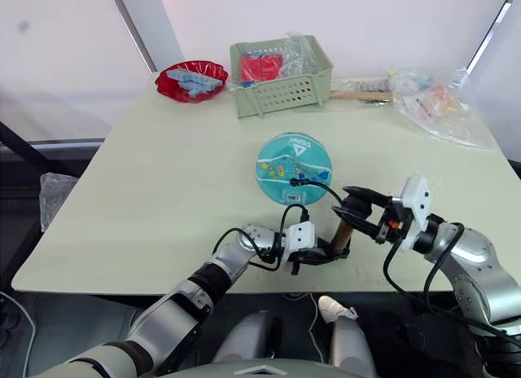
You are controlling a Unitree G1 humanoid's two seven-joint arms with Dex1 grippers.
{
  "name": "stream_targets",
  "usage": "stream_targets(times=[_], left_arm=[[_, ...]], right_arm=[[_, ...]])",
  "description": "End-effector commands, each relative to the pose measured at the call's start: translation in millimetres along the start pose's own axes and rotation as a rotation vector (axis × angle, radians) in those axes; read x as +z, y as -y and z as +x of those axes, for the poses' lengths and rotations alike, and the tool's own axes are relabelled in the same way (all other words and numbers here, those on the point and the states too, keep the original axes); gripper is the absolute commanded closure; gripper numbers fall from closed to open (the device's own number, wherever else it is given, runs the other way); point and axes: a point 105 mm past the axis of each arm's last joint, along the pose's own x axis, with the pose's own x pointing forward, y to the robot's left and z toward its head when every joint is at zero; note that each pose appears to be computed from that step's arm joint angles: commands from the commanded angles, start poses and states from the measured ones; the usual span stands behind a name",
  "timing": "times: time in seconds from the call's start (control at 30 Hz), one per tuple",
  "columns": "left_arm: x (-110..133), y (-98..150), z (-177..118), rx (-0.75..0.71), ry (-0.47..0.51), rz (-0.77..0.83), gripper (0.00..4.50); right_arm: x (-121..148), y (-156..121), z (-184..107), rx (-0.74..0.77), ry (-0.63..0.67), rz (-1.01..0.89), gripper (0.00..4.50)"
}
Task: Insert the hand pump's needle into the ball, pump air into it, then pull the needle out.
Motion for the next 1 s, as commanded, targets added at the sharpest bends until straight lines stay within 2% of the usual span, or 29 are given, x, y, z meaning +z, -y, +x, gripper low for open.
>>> stream_targets(times=[0.03,0.3,0.47,0.73,1.0], left_arm=[[-49,20,-8,-0.037,-0.174,-0.100,3.49],[-50,22,-8,-0.043,-0.176,-0.098,3.49],[-51,22,-9,-0.051,-0.178,-0.095,3.49],[-50,22,-8,-0.058,-0.176,-0.090,3.49],[-49,22,-7,-0.059,-0.175,-0.090,3.49]], right_arm=[[-2,2,-3,-0.013,-0.007,-0.016,2.67],[31,5,-4,-0.008,0.078,-0.069,2.67],[98,18,-15,-0.012,0.207,-0.115,2.67],[154,28,-33,-0.025,0.269,-0.127,2.67],[174,30,-38,-0.026,0.271,-0.132,2.67]])
